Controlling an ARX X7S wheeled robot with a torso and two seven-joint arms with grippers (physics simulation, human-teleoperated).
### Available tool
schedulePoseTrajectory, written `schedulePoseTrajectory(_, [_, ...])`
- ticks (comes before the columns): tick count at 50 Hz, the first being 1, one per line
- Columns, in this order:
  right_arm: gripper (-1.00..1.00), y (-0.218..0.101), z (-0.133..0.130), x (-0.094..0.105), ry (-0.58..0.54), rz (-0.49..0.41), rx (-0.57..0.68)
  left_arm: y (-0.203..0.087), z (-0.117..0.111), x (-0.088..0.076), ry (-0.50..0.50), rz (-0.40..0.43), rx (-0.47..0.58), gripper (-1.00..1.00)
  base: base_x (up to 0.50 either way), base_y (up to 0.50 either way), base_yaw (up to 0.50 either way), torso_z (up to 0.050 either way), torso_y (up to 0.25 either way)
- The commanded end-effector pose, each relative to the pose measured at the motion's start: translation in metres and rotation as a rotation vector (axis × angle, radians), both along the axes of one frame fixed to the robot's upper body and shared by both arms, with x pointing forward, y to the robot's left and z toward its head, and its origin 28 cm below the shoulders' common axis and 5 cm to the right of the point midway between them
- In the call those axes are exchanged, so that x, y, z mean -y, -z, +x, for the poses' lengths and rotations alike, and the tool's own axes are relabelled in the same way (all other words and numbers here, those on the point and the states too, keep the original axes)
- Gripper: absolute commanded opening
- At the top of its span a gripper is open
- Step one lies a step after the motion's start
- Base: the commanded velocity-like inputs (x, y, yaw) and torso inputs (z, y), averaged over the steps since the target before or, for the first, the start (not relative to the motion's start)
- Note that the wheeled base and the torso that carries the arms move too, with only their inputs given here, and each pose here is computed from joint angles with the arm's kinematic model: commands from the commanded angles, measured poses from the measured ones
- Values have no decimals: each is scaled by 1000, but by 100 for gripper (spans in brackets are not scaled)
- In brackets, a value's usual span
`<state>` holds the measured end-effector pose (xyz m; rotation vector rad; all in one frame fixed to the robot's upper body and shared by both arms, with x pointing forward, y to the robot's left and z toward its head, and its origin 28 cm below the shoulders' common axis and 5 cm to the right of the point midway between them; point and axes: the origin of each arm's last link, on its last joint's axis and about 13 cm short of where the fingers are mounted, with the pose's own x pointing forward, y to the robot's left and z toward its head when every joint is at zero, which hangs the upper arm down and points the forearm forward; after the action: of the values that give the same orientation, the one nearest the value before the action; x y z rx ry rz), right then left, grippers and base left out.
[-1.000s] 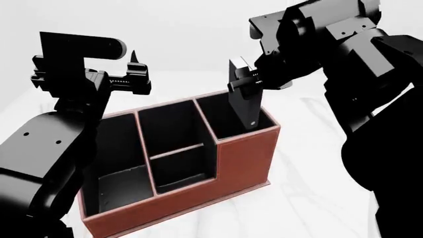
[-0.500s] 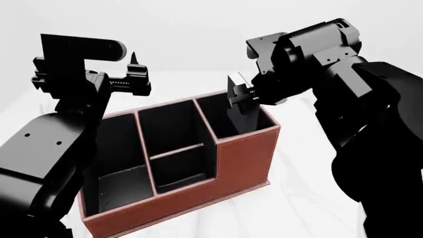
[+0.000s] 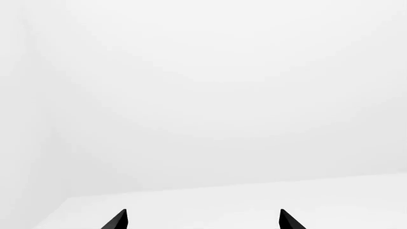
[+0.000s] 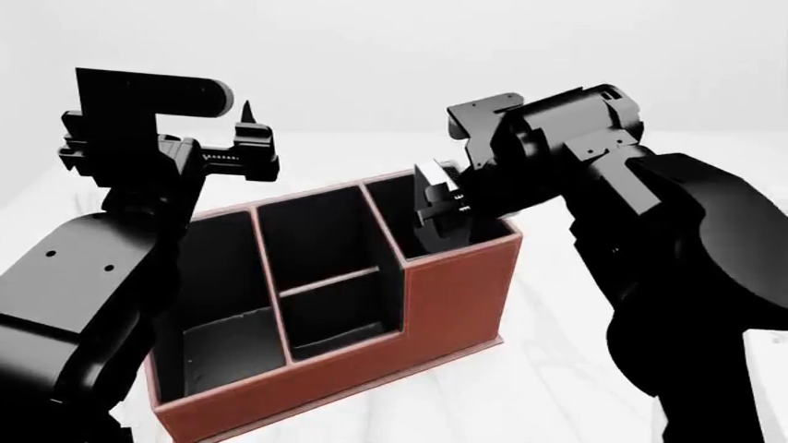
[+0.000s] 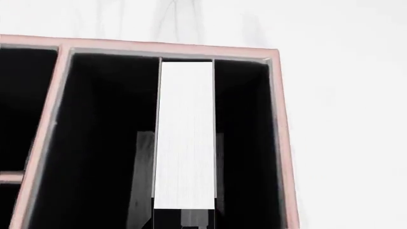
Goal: Pick up the book and place it in the right compartment of the caddy.
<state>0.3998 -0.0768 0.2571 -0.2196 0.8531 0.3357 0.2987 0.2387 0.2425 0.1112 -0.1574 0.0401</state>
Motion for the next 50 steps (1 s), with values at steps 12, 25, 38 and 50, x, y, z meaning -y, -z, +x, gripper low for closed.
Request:
schedulePoseTrajectory(12, [-100, 16, 1, -3, -14, -4, -3, 2, 1, -1, -2, -2, -5, 100, 0, 0, 0, 0, 1])
schedulePoseTrajectory(25, [-100, 17, 1, -2, -7, 3, 2, 4, 3, -2, -3, -3, -9, 100, 0, 0, 0, 1, 1])
schedulePoseTrajectory(38, [100, 7, 3, -1, -10, 2, 40, 3, 3, -3, -6, -3, -7, 100, 0, 0, 0, 0, 1])
schedulePoseTrajectory(50, [100, -63, 4, 0, -3, 37, 229, 1, 3, -3, -5, 1, -2, 100, 0, 0, 0, 0, 0])
